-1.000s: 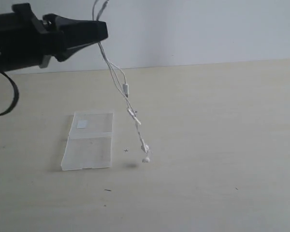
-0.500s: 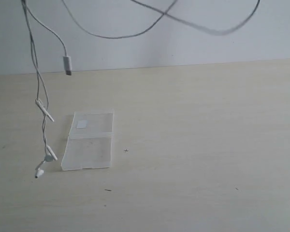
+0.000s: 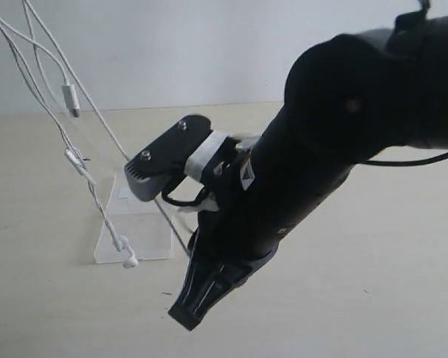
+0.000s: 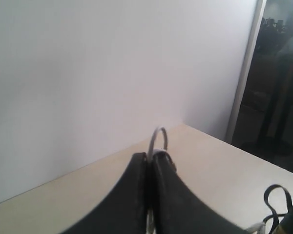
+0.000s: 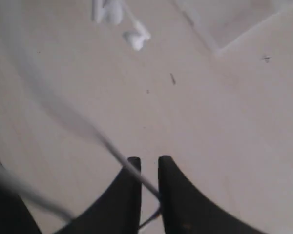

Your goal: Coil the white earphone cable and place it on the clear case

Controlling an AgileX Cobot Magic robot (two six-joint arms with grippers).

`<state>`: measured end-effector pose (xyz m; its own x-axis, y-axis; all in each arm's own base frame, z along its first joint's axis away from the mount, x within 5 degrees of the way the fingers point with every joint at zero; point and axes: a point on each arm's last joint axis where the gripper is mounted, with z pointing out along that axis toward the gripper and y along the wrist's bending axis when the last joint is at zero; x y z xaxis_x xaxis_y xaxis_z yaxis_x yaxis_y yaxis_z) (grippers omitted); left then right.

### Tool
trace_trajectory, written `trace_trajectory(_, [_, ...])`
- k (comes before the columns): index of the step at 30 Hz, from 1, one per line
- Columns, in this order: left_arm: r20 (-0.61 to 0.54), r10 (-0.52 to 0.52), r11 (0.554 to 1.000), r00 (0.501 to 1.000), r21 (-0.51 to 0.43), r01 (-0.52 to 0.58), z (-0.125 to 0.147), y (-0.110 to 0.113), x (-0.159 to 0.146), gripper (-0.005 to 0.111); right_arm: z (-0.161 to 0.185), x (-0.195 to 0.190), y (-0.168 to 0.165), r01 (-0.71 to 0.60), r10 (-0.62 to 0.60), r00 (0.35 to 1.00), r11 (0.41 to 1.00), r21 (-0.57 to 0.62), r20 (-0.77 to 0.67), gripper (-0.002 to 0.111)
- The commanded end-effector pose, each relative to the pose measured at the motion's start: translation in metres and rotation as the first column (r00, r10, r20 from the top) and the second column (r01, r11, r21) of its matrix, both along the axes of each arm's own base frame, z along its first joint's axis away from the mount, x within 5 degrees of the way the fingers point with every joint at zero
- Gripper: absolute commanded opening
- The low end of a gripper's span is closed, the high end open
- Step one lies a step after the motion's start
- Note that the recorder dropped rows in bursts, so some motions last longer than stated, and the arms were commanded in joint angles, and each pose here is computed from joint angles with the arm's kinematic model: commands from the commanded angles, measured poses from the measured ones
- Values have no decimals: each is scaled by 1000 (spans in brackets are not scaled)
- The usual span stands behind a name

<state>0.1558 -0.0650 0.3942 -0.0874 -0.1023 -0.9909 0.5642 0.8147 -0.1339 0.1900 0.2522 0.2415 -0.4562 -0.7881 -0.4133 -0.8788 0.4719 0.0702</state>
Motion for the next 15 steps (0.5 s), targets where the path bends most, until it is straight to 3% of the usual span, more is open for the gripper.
trace_trajectory(1, [13,50,998,999,-32,-50,5,4,0,0,-6,-1,4,-18,18,999,1000,16,-36,47])
trace_trajectory(5, [20,88,996,996,-32,-87,5,7,2,0,9,-5,1,-29,30,999,999,19,-44,64])
trace_trajectory(9, [12,110,993,994,-31,-110,3,9,6,0,37,-10,-1,-29,32,999,997,69,-40,64])
trace_trajectory(15, [-42,53,998,998,-15,-54,-5,2,16,0,86,-4,2,15,-56,990,955,296,131,64])
